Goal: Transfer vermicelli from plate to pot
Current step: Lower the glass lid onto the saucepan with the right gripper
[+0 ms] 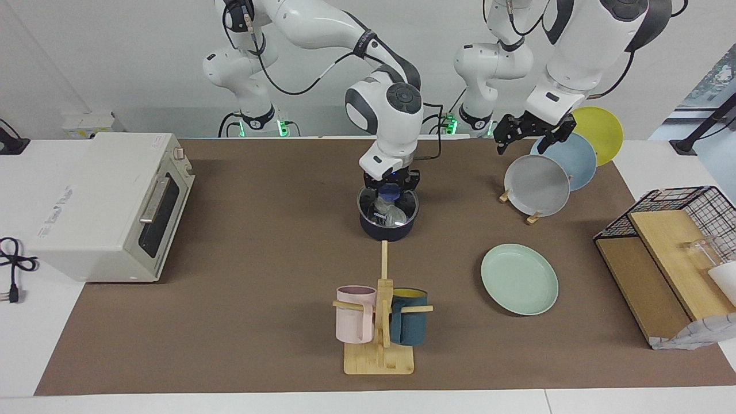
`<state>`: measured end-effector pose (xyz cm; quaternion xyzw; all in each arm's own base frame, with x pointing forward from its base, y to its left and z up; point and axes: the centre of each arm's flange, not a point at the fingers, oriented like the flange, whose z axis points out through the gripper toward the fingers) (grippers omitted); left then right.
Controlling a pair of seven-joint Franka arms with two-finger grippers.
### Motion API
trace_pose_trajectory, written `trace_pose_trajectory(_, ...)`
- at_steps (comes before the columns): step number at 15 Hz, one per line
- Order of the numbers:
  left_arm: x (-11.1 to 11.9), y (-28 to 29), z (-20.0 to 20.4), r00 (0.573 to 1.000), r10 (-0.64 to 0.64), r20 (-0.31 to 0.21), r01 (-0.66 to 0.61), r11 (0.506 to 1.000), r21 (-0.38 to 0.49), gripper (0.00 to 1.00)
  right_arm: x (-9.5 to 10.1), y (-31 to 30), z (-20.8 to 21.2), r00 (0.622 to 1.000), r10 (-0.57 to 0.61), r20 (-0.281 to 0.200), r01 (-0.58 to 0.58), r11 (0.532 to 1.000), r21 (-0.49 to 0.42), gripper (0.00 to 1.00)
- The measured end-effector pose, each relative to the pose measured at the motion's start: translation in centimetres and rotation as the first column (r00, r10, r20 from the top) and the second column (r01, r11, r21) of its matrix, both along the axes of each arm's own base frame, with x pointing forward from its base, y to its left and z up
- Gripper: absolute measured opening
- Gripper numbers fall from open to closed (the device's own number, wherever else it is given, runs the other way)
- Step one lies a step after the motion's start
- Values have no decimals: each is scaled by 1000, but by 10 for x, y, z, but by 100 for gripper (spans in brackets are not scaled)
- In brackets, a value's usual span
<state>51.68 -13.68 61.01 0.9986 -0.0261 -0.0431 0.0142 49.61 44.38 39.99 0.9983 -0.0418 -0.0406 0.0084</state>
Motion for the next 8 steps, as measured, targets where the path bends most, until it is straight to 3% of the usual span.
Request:
trace_pose_trajectory(4, 2, 0, 1, 1000, 0, 15, 0, 1000, -4, 100, 4, -2, 1, 1000, -7, 13, 7, 1000, 10, 99)
trace_pose_trajectory(8, 2, 0, 1, 1000, 1, 15, -1, 1000, -1, 100, 24, -25, 11, 999, -19, 30, 18, 1000, 21, 100)
